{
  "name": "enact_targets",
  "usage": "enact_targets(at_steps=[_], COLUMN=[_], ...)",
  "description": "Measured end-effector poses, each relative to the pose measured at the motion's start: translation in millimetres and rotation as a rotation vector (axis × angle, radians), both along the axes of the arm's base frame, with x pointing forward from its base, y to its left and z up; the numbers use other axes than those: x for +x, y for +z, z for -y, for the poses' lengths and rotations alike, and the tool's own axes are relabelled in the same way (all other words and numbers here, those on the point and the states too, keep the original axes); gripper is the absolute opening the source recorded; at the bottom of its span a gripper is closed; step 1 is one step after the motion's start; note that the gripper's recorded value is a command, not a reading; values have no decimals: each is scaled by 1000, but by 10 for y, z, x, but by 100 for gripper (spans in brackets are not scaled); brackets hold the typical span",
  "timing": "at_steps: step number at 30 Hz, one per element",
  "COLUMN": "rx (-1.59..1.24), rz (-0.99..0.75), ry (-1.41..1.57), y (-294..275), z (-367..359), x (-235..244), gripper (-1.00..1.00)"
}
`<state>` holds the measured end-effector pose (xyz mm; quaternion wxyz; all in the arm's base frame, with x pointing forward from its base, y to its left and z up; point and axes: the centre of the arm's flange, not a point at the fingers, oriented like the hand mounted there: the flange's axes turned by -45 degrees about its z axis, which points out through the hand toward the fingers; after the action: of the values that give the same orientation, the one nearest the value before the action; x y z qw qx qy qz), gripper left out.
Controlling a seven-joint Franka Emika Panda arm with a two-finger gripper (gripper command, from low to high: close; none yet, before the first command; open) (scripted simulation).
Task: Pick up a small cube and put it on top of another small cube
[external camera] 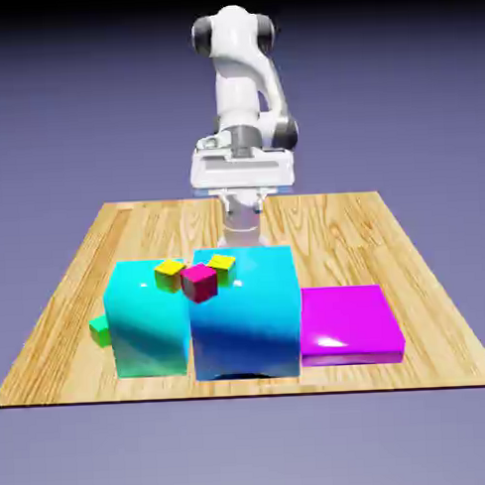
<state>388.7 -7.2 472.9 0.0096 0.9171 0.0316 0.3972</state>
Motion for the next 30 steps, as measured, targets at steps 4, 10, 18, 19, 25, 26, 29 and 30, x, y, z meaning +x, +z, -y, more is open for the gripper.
enact_targets(at_steps=[4,10,18,19,25,26,29,30], rx=[-30,-62,-79,-78,-66,-62,-47,-41], rz=[64,150,244,254,308,316,339,346], ry=[26,61,108,115,160,169,198,209], y=[455,993,1298,1296,1070,997,718,605], z=[429,1170,2289,2434,3290,3426,3815,3936], x=[-77,-332,-841,-910,-1309,-1370,-1536,-1584], gripper=[0,0,0,0,0,0,0,0])
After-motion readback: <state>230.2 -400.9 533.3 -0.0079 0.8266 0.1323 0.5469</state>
